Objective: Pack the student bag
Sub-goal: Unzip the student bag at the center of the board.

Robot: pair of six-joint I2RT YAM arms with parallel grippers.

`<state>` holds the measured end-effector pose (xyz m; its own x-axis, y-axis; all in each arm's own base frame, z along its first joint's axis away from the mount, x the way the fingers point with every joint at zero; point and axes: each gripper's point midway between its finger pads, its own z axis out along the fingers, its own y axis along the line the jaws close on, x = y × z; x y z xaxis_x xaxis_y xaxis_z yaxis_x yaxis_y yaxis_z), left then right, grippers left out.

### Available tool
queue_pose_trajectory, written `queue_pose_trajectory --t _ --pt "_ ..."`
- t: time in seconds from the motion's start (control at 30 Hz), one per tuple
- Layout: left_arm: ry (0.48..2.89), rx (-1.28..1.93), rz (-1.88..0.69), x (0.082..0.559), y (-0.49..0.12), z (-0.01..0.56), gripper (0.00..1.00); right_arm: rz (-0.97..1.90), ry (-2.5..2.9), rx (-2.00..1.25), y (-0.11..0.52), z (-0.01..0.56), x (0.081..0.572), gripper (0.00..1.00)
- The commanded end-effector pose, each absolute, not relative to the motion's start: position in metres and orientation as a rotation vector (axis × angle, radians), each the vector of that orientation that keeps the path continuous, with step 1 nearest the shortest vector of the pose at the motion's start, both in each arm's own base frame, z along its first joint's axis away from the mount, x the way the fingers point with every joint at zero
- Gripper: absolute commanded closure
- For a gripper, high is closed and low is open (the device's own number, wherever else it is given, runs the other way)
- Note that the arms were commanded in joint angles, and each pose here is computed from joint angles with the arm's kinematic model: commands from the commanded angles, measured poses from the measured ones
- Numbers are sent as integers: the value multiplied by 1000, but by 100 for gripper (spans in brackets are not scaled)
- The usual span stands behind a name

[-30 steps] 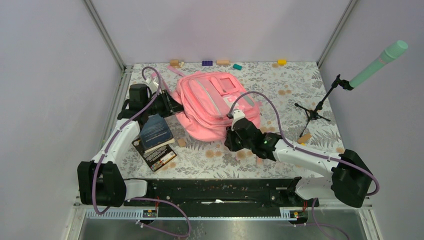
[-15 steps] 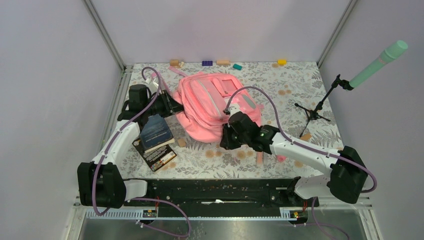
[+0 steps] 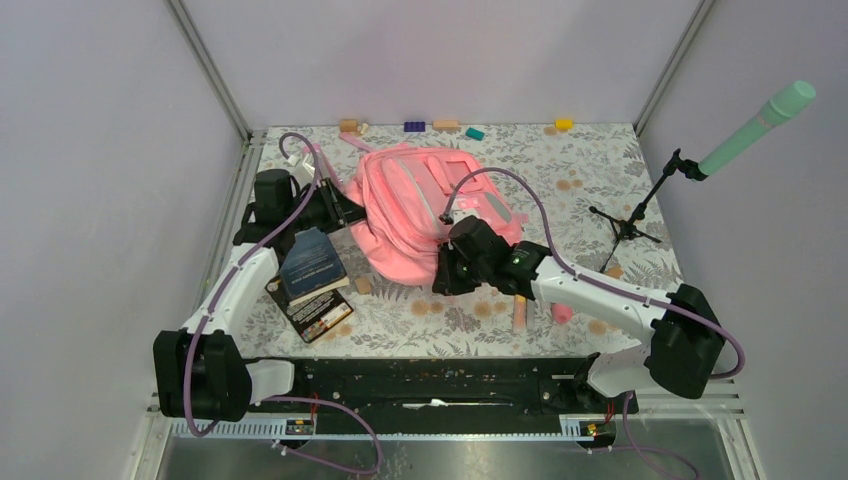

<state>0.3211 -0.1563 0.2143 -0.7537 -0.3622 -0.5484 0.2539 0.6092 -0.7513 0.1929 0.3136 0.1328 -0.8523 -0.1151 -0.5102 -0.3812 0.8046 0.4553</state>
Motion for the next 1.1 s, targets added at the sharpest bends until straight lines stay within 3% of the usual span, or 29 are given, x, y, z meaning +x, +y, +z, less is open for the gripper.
queue_pose_trajectory --t 0.0,1.07 --pt "1976 70 -1168 320 -165 254 100 1003 2333 -389 356 200 201 100" --pt "1773 231 -1227 300 -178 293 100 967 2241 -489 396 252 209 100"
